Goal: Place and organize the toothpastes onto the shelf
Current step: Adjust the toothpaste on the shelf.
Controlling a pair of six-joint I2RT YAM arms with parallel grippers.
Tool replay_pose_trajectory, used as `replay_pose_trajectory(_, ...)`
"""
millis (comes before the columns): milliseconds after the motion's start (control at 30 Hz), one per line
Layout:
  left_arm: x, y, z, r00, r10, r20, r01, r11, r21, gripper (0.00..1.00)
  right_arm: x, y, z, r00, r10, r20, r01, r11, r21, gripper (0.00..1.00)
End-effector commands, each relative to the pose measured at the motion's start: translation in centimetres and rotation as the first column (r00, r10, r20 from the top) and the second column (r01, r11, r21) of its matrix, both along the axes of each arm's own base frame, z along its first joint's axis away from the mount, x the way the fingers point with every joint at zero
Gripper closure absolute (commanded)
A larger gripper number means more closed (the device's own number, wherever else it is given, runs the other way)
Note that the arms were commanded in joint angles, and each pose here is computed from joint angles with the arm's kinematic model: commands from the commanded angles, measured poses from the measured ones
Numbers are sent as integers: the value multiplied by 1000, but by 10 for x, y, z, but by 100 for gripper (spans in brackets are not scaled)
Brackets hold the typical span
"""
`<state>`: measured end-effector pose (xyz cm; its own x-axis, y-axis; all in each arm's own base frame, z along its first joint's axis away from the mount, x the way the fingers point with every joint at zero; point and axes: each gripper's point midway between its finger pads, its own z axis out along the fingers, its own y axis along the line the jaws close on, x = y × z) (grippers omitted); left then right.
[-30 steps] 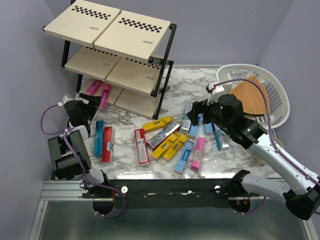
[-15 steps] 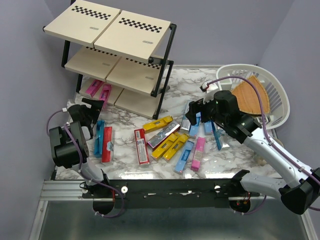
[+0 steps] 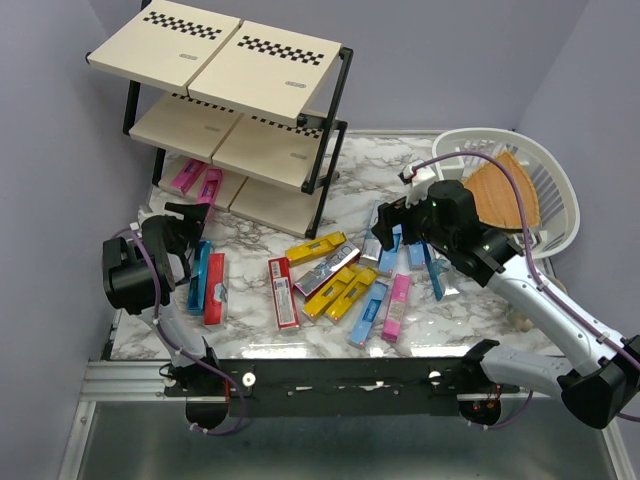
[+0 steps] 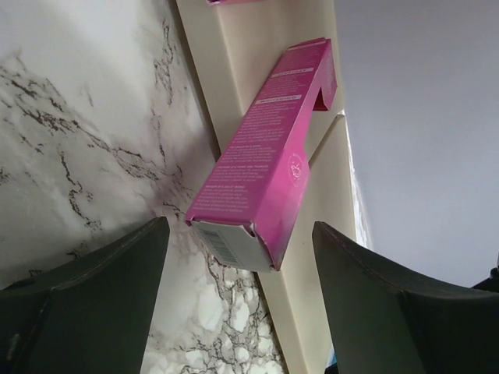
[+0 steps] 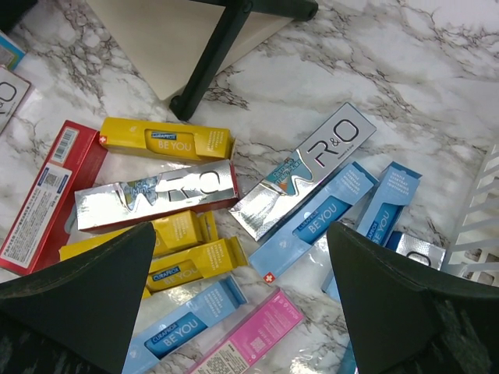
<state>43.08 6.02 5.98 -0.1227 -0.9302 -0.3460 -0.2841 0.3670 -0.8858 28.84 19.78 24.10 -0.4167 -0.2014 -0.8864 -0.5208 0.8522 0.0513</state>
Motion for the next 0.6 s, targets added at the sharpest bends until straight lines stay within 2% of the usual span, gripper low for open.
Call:
replay_pose_trajectory(0, 5, 0, 14, 996, -2, 87, 4, 1000, -15, 17, 4, -2, 10, 1000, 4, 21, -3, 1000, -17, 0)
replay_pose_trajectory(233, 9, 4, 15, 993, 17, 116, -13, 999, -41, 24, 6, -4, 9, 1000, -1, 24, 2, 999, -35, 0)
replay_pose_trajectory(567, 14, 8, 19, 990, 24, 139, -17, 998, -53, 39, 7, -5, 8, 1000, 0, 28, 1, 999, -50, 0)
